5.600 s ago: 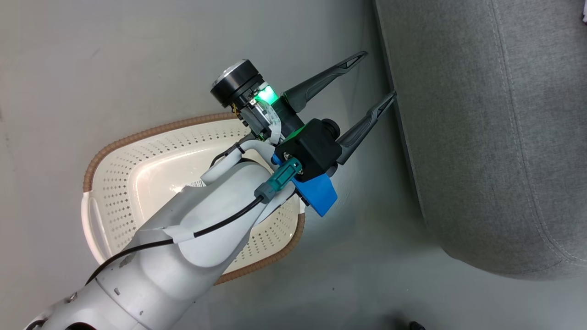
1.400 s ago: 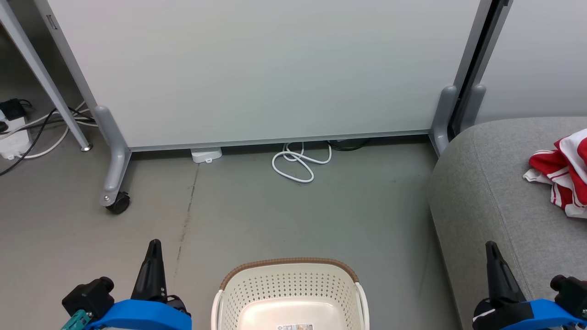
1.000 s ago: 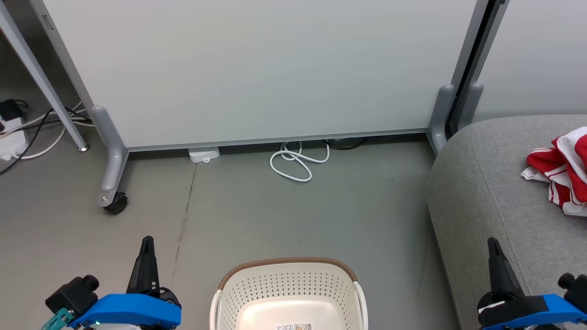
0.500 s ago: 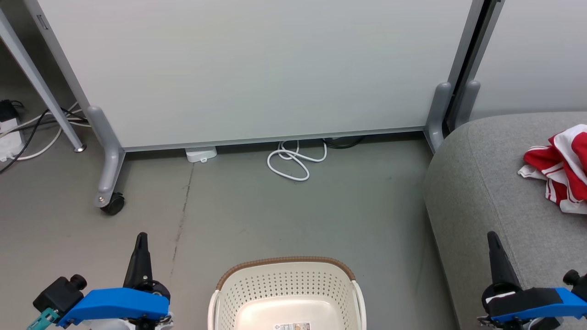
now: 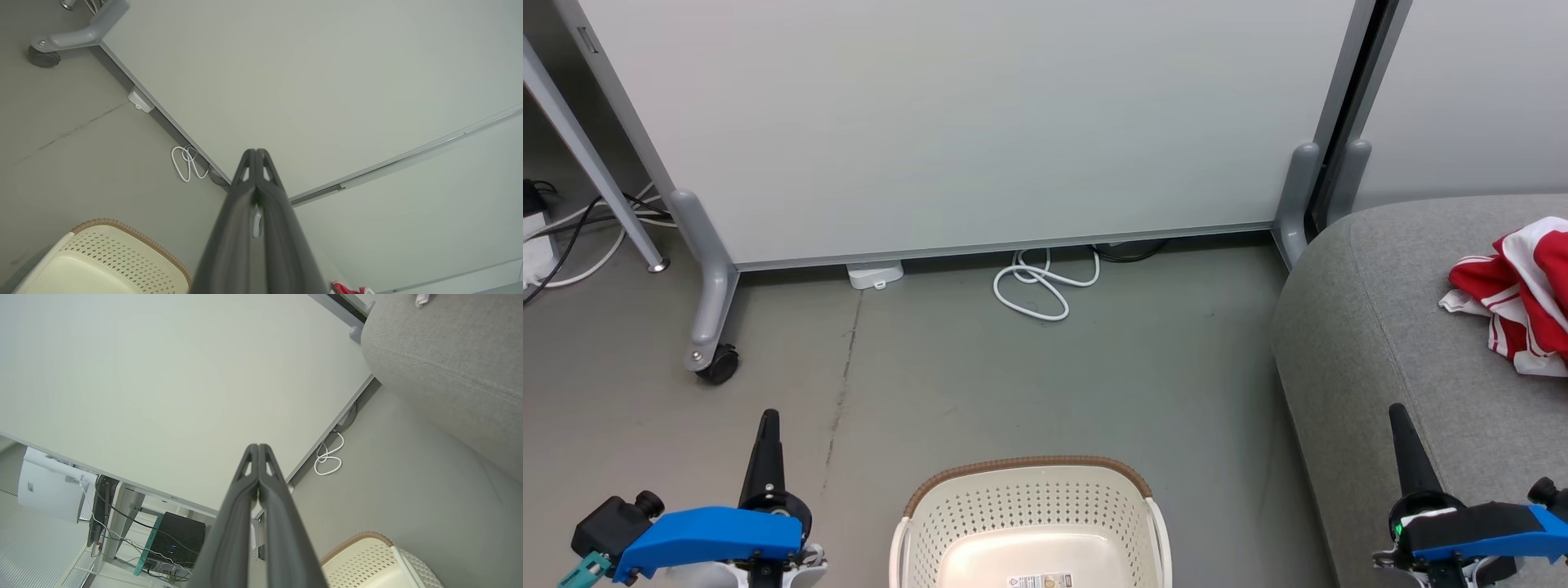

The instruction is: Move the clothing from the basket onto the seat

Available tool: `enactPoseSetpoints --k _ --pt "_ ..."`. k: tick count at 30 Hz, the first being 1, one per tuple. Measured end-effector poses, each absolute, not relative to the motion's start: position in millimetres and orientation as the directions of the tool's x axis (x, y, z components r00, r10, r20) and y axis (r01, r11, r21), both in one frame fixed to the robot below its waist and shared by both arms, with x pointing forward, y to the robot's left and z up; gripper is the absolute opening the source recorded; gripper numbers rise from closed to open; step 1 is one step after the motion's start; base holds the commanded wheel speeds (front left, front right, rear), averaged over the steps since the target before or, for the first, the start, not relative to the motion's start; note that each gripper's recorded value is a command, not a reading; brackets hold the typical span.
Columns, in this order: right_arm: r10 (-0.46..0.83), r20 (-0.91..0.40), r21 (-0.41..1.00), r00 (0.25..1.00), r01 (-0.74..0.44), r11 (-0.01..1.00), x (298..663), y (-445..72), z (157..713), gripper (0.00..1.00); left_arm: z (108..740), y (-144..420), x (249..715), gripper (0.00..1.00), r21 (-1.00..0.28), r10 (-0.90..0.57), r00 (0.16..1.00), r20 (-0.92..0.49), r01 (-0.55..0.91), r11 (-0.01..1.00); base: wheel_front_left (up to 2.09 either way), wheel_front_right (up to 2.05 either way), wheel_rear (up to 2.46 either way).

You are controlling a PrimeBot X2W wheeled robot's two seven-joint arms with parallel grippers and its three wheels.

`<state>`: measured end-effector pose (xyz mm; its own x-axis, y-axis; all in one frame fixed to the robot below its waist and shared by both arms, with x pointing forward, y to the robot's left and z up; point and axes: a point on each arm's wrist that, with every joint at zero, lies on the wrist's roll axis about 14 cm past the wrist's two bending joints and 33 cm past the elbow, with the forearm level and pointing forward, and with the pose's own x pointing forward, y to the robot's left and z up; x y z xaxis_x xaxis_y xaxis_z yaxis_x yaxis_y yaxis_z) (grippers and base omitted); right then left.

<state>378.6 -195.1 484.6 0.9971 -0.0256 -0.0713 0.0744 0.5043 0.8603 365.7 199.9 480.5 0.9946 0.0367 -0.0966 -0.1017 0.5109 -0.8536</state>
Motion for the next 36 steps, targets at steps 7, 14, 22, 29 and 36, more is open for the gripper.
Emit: enactPoseSetpoints --k 7,14,22,29,36 --pt "-0.023 -0.069 0.896 0.997 0.072 0.438 379.7 -195.5 486.2 0.0 483.8 201.0 369.1 0.0 -0.891 0.036 0.995 -0.088 -0.095 0.445 0.0 0.0 0.0" --pt "-0.019 -0.062 0.925 0.998 0.065 0.374 381.7 -195.8 489.3 0.0 485.8 200.5 371.5 0.0 -0.92 0.028 0.996 -0.082 -0.087 0.382 0.0 0.0 0.0" --pt "-0.015 -0.059 0.951 0.998 0.061 0.304 382.3 -196.4 490.5 0.0 488.6 200.8 374.6 0.0 -0.947 0.023 0.997 -0.075 -0.078 0.311 0.0 0.0 0.0" --pt "-0.011 -0.051 0.968 0.999 0.052 0.245 383.9 -196.5 493.3 0.0 491.5 201.3 377.2 0.0 -0.966 0.021 0.998 -0.065 -0.068 0.251 0.0 0.0 0.0" --pt "-0.008 -0.045 0.981 0.999 0.046 0.188 384.4 -197.0 494.9 0.0 493.8 200.5 379.5 0.0 -0.979 0.013 0.998 -0.056 -0.057 0.193 0.0 0.0 0.0"
